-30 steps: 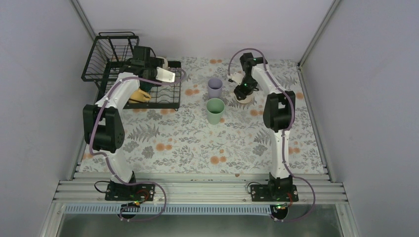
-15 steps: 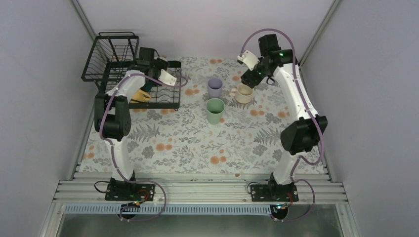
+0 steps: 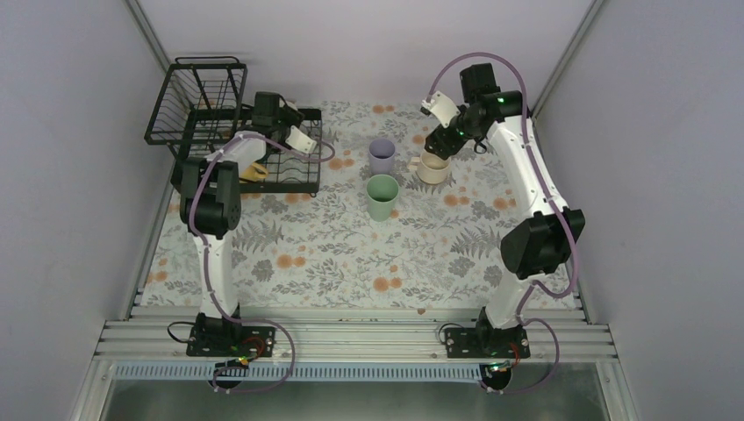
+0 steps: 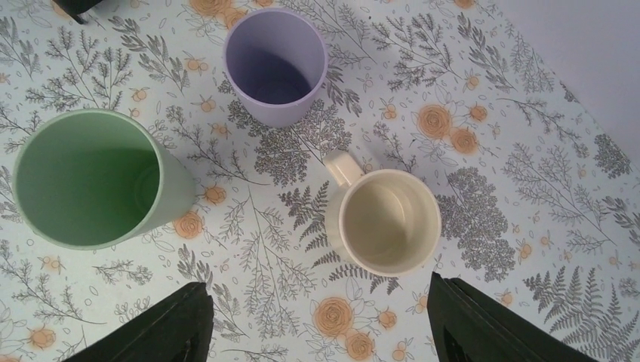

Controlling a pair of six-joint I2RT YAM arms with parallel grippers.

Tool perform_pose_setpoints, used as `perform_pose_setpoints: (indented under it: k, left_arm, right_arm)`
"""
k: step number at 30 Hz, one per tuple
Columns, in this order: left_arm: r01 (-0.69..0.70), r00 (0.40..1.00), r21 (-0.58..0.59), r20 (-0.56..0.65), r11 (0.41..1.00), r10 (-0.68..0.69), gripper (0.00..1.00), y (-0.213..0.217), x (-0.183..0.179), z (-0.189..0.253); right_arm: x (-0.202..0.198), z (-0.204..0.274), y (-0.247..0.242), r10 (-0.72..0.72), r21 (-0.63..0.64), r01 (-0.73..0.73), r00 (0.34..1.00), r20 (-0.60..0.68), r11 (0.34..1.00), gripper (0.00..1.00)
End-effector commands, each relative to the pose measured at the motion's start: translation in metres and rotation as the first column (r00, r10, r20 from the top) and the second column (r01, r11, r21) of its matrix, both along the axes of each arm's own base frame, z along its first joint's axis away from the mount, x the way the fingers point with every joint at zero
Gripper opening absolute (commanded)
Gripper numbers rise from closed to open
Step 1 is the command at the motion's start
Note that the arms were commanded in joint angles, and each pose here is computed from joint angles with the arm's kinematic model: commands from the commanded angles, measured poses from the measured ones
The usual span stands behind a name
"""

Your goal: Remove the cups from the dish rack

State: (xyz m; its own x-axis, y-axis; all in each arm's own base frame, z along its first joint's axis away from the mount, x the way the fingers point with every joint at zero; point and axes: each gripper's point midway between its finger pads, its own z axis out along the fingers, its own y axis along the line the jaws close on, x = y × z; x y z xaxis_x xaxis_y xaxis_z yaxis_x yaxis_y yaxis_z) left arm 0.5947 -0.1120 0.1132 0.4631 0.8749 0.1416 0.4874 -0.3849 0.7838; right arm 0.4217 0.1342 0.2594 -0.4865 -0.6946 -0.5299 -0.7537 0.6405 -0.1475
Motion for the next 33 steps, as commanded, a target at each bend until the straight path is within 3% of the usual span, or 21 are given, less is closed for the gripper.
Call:
perform_pose_setpoints:
  k: [1,8,20,23,33]
  left_arm:
    - [0.010,0.999,0.018,0.042,1.000,-0.011,0.69,0.002,0.009,-0.005]
    - [0.005,1.000,0.002,0.023,1.000,-0.005,0.56,0.001,0.006,-0.015]
    - [-0.013,1.000,-0.039,-0.027,0.999,0.012,0.08,-0.009,-0.001,-0.011]
    - [-0.009,1.000,-0.049,-0.014,0.999,0.008,0.03,-0.016,-0.003,-0.004]
    - [-0.019,0.997,-0.086,0.075,0.996,0.025,0.02,-0.036,-0.001,0.045]
  right_arm:
    - [0.004,0.005,0.008,0.004,0.047,-0.004,1.000,0.006,0.999,0.74]
    - [0.004,0.004,0.013,0.014,0.071,-0.014,1.000,-0.012,0.997,0.71]
    - [-0.003,0.016,0.017,0.032,0.102,-0.031,0.999,-0.008,0.994,0.67]
    - [-0.005,0.016,0.017,0.034,0.107,-0.033,0.999,-0.013,0.994,0.67]
    - [-0.007,0.019,0.016,0.027,0.128,-0.027,1.000,0.001,0.991,0.65]
